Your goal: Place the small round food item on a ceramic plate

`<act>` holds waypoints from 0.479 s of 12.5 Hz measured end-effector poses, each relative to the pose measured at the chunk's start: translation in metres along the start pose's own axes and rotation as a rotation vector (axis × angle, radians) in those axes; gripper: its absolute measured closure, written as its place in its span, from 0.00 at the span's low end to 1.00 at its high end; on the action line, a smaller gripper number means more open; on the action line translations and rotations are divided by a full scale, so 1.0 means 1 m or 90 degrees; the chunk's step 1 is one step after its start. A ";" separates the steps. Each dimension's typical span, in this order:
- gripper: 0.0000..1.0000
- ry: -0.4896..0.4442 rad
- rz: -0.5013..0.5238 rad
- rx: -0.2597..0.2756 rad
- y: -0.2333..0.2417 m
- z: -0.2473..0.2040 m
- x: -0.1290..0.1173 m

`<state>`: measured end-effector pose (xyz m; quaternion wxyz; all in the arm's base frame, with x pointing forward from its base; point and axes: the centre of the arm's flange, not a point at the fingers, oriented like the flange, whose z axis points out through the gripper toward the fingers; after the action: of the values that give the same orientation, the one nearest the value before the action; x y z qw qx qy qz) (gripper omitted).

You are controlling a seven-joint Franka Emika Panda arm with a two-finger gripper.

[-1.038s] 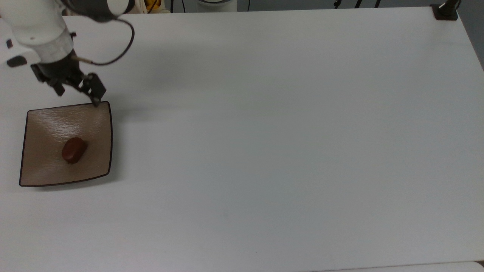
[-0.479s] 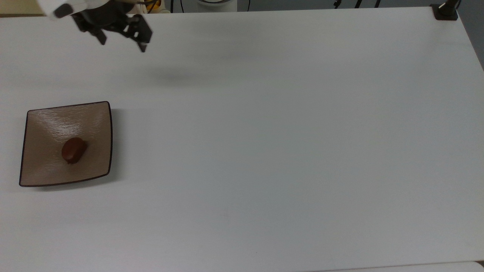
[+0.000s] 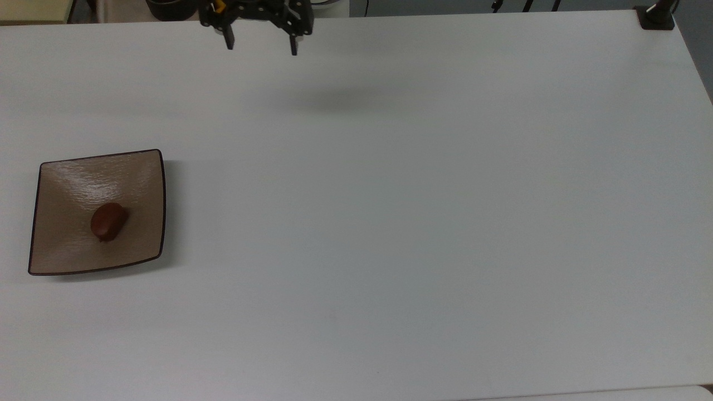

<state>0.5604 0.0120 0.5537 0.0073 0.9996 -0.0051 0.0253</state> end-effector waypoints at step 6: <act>0.00 0.020 -0.007 -0.013 -0.003 0.010 -0.013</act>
<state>0.5481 0.0149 0.5426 0.0176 0.9990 0.0000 0.0412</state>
